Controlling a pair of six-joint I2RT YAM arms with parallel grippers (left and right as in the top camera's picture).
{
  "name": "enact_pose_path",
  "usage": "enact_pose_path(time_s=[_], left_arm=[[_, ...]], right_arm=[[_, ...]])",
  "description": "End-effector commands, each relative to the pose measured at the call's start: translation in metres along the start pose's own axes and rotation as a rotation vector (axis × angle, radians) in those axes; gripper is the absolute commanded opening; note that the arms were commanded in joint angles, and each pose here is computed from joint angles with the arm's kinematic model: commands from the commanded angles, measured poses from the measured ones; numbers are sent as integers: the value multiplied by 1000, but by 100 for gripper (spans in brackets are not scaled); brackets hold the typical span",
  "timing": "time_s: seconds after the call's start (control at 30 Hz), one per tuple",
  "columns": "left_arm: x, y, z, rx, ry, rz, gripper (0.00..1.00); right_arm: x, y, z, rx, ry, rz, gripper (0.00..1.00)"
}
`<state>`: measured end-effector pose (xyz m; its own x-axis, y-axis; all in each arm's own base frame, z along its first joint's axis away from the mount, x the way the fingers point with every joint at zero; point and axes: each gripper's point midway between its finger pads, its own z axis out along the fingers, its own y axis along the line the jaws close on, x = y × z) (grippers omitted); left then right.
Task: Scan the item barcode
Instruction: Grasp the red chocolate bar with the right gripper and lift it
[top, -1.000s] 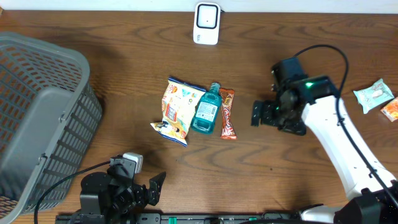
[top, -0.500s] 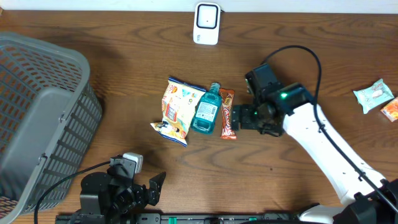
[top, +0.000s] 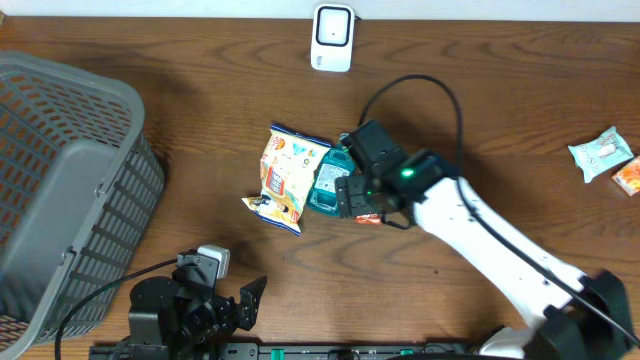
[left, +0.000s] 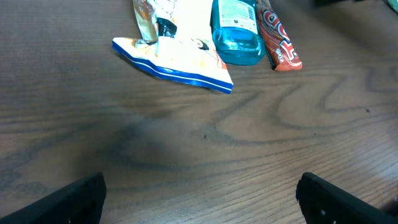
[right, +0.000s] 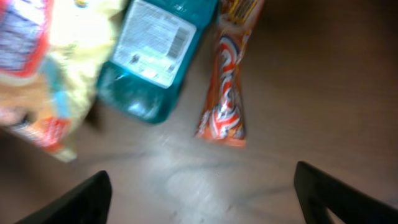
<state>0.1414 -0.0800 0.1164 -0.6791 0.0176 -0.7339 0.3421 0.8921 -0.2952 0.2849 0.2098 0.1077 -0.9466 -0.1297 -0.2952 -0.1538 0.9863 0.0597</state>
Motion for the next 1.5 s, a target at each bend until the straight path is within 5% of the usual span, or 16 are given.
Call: enact_pose_path(time_s=[0.0,0.3,0.57,0.73,0.8,0.9,1.2,1.47], left_arm=[[-3,0,-2,-6,-10,13,98],[-3,0,-2,-6,-11,13,98],[-3,0,-2,-6,-10,13,98],[-3,0,-2,-6,-10,13,98],[-3,0,-2,-6,-10,13,98],[-3,0,-2,-6,-11,13,98],[-3,0,-2,-6,-10,13,98],[-3,0,-2,-6,-10,13,98]], right_arm=[[-7,-29,29,233,-40,9,80],[-17,-26,92,277,-42,9,75],[-7,-28,125,304,4,-11,59],[8,-32,145,311,78,-71,25],[9,-33,146,305,92,-75,5],[13,-30,146,264,121,-61,1],[16,-3,110,-209,295,-73,1],[-11,14,13,-787,196,-144,1]])
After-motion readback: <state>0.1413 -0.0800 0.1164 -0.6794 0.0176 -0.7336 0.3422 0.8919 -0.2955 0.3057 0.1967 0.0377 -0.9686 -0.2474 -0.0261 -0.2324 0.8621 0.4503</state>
